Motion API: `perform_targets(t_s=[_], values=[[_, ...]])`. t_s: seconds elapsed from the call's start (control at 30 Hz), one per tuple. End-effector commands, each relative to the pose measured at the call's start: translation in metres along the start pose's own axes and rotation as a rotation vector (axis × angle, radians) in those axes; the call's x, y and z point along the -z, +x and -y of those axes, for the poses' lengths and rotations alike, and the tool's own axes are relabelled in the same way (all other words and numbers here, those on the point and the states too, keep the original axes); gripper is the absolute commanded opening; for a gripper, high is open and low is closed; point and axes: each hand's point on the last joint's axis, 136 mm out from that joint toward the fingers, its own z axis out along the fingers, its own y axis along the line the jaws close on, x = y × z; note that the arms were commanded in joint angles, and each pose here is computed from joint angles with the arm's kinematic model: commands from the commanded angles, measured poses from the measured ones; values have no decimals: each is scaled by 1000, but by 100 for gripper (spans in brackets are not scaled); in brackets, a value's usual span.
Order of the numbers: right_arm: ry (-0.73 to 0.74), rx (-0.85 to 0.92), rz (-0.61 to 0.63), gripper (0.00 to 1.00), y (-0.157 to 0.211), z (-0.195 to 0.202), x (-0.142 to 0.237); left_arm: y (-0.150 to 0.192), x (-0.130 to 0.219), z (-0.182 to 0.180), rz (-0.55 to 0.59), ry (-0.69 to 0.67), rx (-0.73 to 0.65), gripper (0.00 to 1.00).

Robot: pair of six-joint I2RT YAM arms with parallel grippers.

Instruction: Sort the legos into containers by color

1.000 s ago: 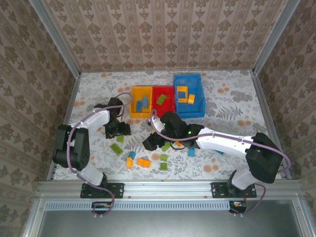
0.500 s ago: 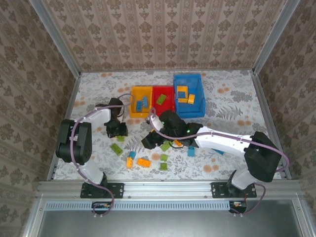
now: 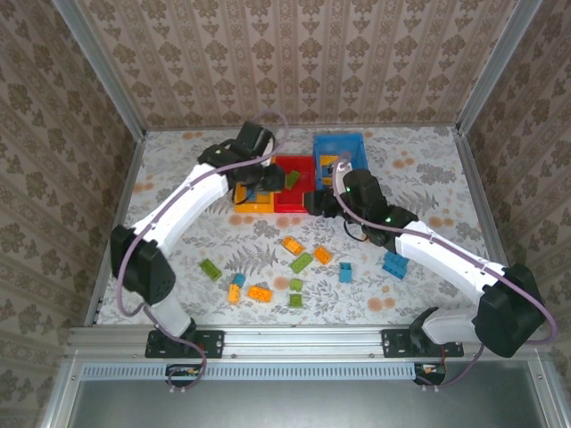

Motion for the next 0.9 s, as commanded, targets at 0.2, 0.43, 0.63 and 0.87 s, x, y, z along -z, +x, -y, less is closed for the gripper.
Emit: perform_targets(t_s=[0.2,0.43,0.63,0.87], values=[[32,-94,9,71,-27,18,0,-46,-94,27,-59,81,0,34],[27,-94,-3,71,-28,21,6,-47,-139,8,-114,57,13,36],[25,-99,-14,71,-24,21,5,-37,-154,2,-145,60,22,38],[30,-103,-37,71,-19,23,2,-27,-158,0,-169,61,30,55]])
